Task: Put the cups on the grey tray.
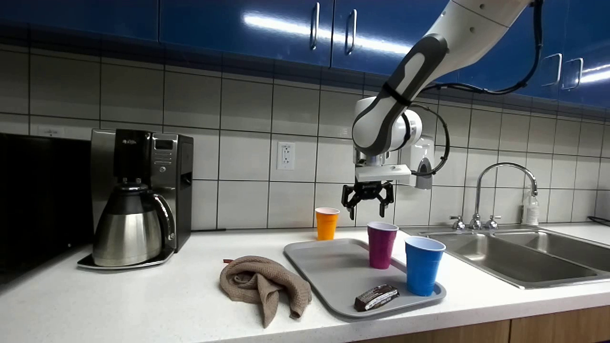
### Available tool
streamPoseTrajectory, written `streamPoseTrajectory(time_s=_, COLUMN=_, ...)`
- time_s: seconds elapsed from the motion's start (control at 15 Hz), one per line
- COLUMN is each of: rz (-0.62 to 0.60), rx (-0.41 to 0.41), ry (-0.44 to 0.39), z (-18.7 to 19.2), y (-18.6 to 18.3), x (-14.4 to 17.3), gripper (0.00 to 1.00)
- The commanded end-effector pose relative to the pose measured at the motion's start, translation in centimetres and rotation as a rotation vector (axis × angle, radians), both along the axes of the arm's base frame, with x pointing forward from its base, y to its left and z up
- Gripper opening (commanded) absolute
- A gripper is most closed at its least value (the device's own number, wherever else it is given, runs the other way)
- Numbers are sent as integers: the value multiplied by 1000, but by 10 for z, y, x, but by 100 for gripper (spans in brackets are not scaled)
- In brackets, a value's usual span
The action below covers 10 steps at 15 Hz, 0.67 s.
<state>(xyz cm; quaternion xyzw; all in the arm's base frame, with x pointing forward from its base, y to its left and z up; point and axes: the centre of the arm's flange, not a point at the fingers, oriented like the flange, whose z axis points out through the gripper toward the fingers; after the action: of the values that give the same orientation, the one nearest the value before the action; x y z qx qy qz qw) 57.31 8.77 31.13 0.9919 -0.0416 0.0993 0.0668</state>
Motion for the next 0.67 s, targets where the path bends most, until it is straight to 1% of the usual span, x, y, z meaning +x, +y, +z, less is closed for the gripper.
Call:
streamPoseTrajectory(time_s=0.0, rz=0, rx=0, ry=2, z=-1, y=0, x=0, gripper=100)
streamPoseTrajectory(time_s=0.27, rz=0, rx=0, ry=3, z=-2, y=0, x=0, gripper=100)
streamPoseTrajectory(time_s=0.4, rz=-12, rx=13, ry=-5, z=-1, y=5, x=9, gripper=100)
streamPoseTrajectory(time_s=0.6, rz=-14, rx=10, ry=-24, z=-2, y=11, x=24, gripper=100)
